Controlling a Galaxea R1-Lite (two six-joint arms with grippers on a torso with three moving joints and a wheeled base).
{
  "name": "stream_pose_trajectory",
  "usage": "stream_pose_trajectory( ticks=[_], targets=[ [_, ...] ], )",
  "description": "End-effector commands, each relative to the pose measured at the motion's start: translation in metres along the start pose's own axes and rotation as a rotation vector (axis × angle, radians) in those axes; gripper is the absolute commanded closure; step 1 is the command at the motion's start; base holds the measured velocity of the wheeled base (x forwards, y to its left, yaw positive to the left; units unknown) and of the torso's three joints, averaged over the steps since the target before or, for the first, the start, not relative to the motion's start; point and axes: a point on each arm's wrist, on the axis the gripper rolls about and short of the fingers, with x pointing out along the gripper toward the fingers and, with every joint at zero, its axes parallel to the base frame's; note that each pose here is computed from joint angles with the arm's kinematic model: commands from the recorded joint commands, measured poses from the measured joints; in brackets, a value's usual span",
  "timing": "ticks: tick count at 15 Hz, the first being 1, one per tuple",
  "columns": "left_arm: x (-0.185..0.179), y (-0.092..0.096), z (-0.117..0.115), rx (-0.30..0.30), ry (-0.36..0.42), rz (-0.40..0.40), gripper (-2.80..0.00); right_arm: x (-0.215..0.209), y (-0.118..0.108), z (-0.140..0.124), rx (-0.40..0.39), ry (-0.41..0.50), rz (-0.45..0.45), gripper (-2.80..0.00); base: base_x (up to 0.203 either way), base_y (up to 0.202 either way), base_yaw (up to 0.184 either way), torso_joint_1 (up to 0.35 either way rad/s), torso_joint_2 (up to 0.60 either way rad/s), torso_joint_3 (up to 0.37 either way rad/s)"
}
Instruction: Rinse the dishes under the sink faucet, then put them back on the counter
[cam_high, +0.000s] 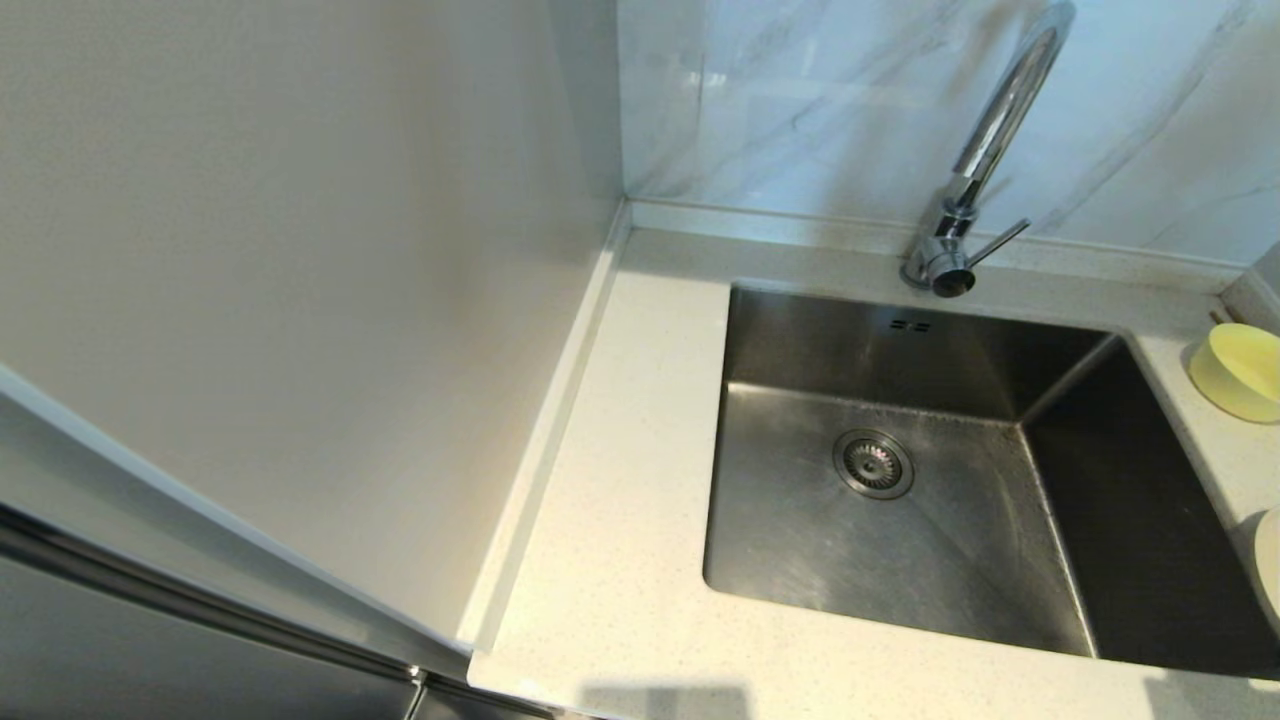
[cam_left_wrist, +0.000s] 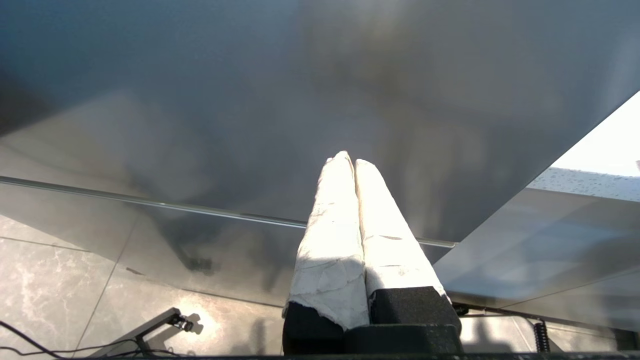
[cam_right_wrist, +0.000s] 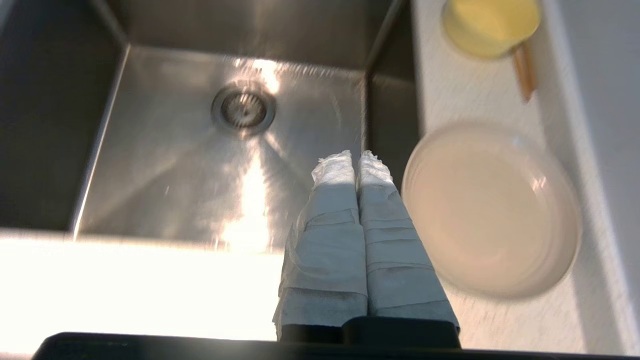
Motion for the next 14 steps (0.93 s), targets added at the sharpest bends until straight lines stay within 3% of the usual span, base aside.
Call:
stream_pose_trajectory(
  ticks=[1, 4, 7, 9, 11, 14],
  targets=[
    [0.000, 0.000, 0.000, 0.001, 0.000, 0.000, 0.00, -0.030, -0.001, -0.031, -0.001, -0.078, 0.021, 0.00, 0.000, 0.000, 0.000, 0.000, 0.00, 0.000],
    [0.000, 0.000, 0.000, -0.001, 0.001, 0.000, 0.00, -0.035, -0.003, -0.073, 0.002, -0.003, 0.037, 0.00, 0.000, 0.000, 0.000, 0.000, 0.00, 0.000],
    [0.000, 0.000, 0.000, -0.001, 0.000, 0.000, 0.00, -0.032, -0.004, -0.092, 0.024, 0.090, 0.096, 0.00, 0.000, 0.000, 0.000, 0.000, 0.00, 0.000],
    [0.000, 0.000, 0.000, 0.001, 0.000, 0.000, 0.00, -0.044, -0.008, -0.109, 0.013, 0.097, 0.135, 0.00, 0.000, 0.000, 0.000, 0.000, 0.00, 0.000],
    [0.000, 0.000, 0.000, 0.001, 0.000, 0.000, 0.00, -0.052, -0.010, -0.132, -0.010, 0.034, 0.151, 0.00, 0.000, 0.000, 0.000, 0.000, 0.00, 0.000],
    [0.000, 0.000, 0.000, 0.001, 0.000, 0.000, 0.00, -0.041, -0.007, -0.158, 0.004, 0.085, 0.175, 0.00, 0.000, 0.000, 0.000, 0.000, 0.00, 0.000]
  ],
)
